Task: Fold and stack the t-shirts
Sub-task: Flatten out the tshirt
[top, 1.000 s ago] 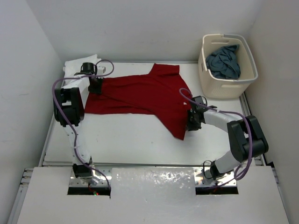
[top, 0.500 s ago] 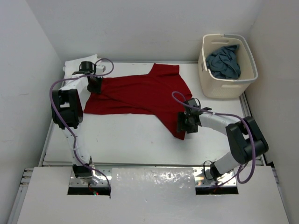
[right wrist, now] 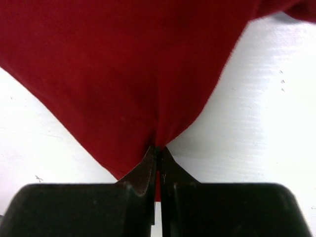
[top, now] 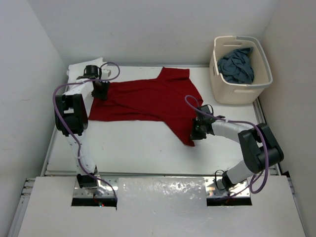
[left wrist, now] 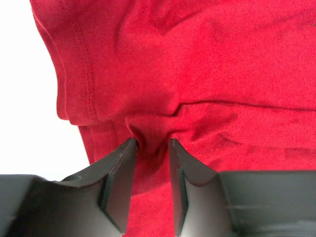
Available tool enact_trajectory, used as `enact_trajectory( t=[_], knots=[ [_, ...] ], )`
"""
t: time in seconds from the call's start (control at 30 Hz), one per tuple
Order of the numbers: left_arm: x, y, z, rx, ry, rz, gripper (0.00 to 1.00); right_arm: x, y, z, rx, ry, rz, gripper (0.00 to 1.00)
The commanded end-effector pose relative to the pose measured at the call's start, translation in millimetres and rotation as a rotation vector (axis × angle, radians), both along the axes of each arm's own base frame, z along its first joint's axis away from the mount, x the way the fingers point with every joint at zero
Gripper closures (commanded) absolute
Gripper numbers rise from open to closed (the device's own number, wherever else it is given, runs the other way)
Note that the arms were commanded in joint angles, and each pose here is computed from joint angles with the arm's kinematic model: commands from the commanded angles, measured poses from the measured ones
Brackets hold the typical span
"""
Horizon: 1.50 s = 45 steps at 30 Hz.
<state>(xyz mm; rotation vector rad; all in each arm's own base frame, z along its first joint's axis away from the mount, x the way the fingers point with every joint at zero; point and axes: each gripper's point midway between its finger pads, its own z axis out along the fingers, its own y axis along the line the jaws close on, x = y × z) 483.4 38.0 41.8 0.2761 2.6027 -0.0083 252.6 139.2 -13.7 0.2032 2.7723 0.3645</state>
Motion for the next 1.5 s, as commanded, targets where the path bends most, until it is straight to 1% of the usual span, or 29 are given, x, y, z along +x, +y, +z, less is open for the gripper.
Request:
enact_trajectory(
  t=[0.0, 0.03, 0.1, 0.2, 0.27, 0.33, 0.4, 0.5, 0.53, 0.57, 0.63, 0.67, 0.73, 0.83, 0.9, 0.93, 0.97, 1.07, 1.1, 1.13, 1.2, 1.23, 1.33, 1.43, 1.47],
  knots=[
    [26.2, -4.5, 22.7, -0.037, -0.108, 0.035, 0.63, -23.6, -16.5, -10.4, -0.029, 0.072, -0.038, 1.00],
    [30.1, -10.7, 25.2, -0.074, -0.126, 0.021, 0.62, -23.8, -17.4, -9.4, -0.026, 0.071, -0.039, 1.00],
    [32.7, -16.5, 19.5, -0.104, -0.115, 0.014, 0.60, -25.0, -19.5, -8.5, -0.034, 0.075, -0.020, 1.00],
    [29.1, -13.6, -0.2, -0.102, -0.054, 0.043, 0.59, -25.0, -20.3, -9.4, -0.044, 0.082, -0.006, 1.00],
    [26.2, -7.0, -11.9, -0.068, -0.025, 0.069, 0.59, -22.8, -20.9, -8.7, -0.051, 0.079, -0.002, 1.00],
    [26.1, 3.3, -14.4, -0.021, -0.019, 0.095, 0.58, -20.4, -21.4, -6.9, -0.057, 0.074, 0.000, 1.00],
    [26.2, 9.2, -14.6, 0.013, -0.022, 0.110, 0.56, -20.1, -21.8, -6.8, -0.062, 0.073, 0.006, 1.00],
    [31.1, 21.5, -7.9, 0.068, -0.048, 0.143, 0.56, -22.8, -24.2, -8.5, -0.073, 0.081, 0.012, 1.00],
    [31.2, 24.0, -5.0, 0.084, -0.052, 0.151, 0.58, -23.8, -25.0, -9.3, -0.077, 0.084, 0.014, 1.00],
    [30.0, 24.6, -2.9, 0.089, -0.053, 0.150, 0.64, -24.2, -25.8, -9.2, -0.081, 0.084, 0.016, 1.00],
    [26.7, 25.4, -3.0, 0.096, -0.047, 0.147, 0.73, -24.1, -27.1, -8.8, -0.088, 0.082, 0.016, 1.00],
    [22.3, 24.4, -6.2, 0.094, -0.035, 0.140, 0.87, -23.6, -27.9, -8.6, -0.092, 0.079, 0.018, 1.00],
    [16.1, 21.1, -10.7, 0.082, -0.011, 0.125, 1.00, -22.1, -28.5, -7.5, -0.100, 0.072, 0.021, 1.00],
    [10.9, 19.4, -8.0, 0.074, -0.006, 0.117, 1.00, -18.1, -30.8, -3.0, -0.108, 0.067, 0.022, 1.00],
    [12.2, 19.0, 10.3, 0.073, -0.034, 0.115, 1.00, -13.0, -32.1, 8.5, -0.120, 0.049, 0.040, 1.00],
    [13.4, 17.9, 18.8, 0.071, -0.050, 0.112, 1.00, -8.1, -37.8, 13.7, -0.155, 0.024, 0.048, 1.00],
    [16.2, 18.0, 35.5, 0.073, -0.083, 0.109, 1.00, -7.1, -41.1, 22.6, -0.171, 0.009, 0.052, 1.00],
    [14.5, 15.3, 63.3, 0.065, -0.125, 0.083, 1.00, 7.6, -45.6, 51.5, -0.205, -0.071, 0.073, 1.00],
    [9.7, 7.0, 66.0, 0.034, -0.114, 0.051, 1.00, 13.8, -44.7, 61.4, -0.202, -0.099, 0.074, 1.00],
    [4.8, 3.1, 74.1, 0.022, -0.120, 0.030, 1.00, 15.2, -44.5, 66.9, -0.199, -0.114, 0.080, 1.00],
    [-8.0, -4.8, 76.4, -0.006, -0.095, -0.009, 1.00, 14.7, -39.8, 77.1, -0.165, -0.139, 0.089, 1.00],
    [-12.9, -5.9, 85.7, -0.006, -0.108, -0.017, 1.00, 13.9, -38.7, 79.4, -0.154, -0.144, 0.094, 1.00],
    [-39.0, -6.5, 83.2, 0.009, -0.076, -0.041, 1.00, 6.0, -33.2, 84.0, -0.110, -0.147, 0.119, 1.00],
    [-61.8, -6.4, 92.8, 0.022, -0.050, -0.059, 1.00, 4.8, -34.5, 94.8, -0.112, -0.172, 0.139, 1.00],
    [-73.9, -7.5, 93.7, 0.028, -0.016, -0.082, 1.00, 2.9, -35.3, 99.4, -0.115, -0.170, 0.148, 1.00]
  ],
)
